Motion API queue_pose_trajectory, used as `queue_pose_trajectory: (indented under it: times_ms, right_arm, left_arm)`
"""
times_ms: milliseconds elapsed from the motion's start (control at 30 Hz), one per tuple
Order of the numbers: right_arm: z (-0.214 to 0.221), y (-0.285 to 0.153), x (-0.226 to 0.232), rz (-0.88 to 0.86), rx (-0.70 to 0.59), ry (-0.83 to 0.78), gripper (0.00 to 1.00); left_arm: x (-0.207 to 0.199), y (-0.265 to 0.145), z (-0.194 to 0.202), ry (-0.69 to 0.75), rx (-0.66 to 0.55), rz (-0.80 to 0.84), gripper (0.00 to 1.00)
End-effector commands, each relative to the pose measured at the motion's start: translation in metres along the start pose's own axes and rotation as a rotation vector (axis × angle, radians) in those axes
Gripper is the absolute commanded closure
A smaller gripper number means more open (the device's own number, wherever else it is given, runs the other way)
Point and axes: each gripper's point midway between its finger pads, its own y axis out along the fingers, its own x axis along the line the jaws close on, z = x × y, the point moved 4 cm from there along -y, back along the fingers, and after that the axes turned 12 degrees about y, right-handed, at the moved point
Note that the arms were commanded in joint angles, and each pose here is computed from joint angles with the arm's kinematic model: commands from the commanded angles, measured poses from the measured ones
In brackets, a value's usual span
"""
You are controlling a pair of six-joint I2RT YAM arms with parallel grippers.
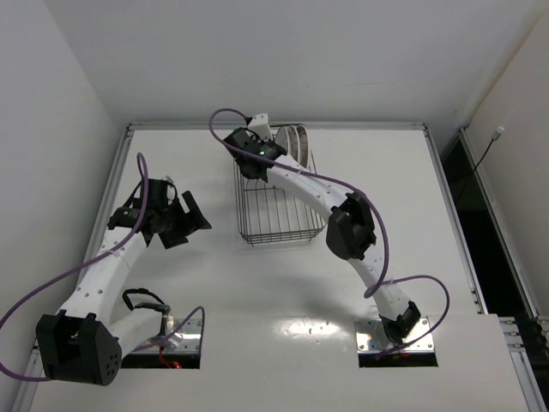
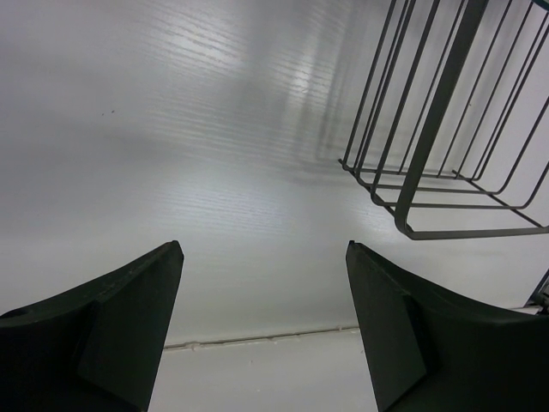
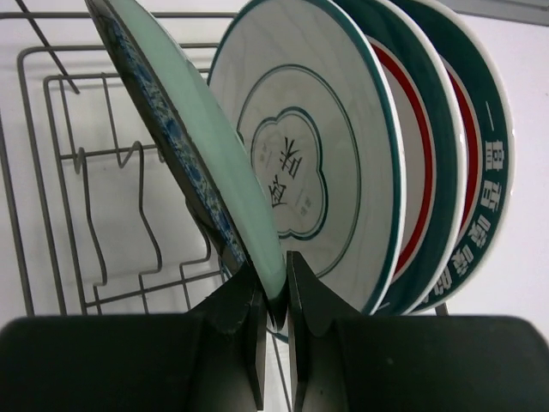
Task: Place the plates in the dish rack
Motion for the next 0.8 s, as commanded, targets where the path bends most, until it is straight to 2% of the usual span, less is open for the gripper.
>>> queue_pose_trajectory:
  times_ms: [0,267,333,567,767]
  right_arm:
    - [0.003,0.013,0.003,0.014,0.002,0.036,1.0]
    - [0.036,0.027,0.0,-0.01,0.145,0.081,1.0]
    - [0.034,0.02,-0.005,0.015,0.126,0.087,1.0]
    - [-0.029,-0.008,-0.022,0.036,-0.04,0.171,1.0]
    - [-0.054,-0.017,-0.033,0.041,-0.081,0.189,1.0]
  left_arm:
    - [0.004,0.0,0.0,0.014,0.001,-0.001,0.26]
    - [0.008,0.003,0.004,0.001,0.023,-0.015,0.26]
    - [0.008,0.003,0.004,0.001,0.023,-0.015,0.26]
    - [0.01,0.005,0.006,-0.001,0.031,-0.019,0.26]
    - [0.009,0.004,0.007,0.001,0.026,-0.007,0.26]
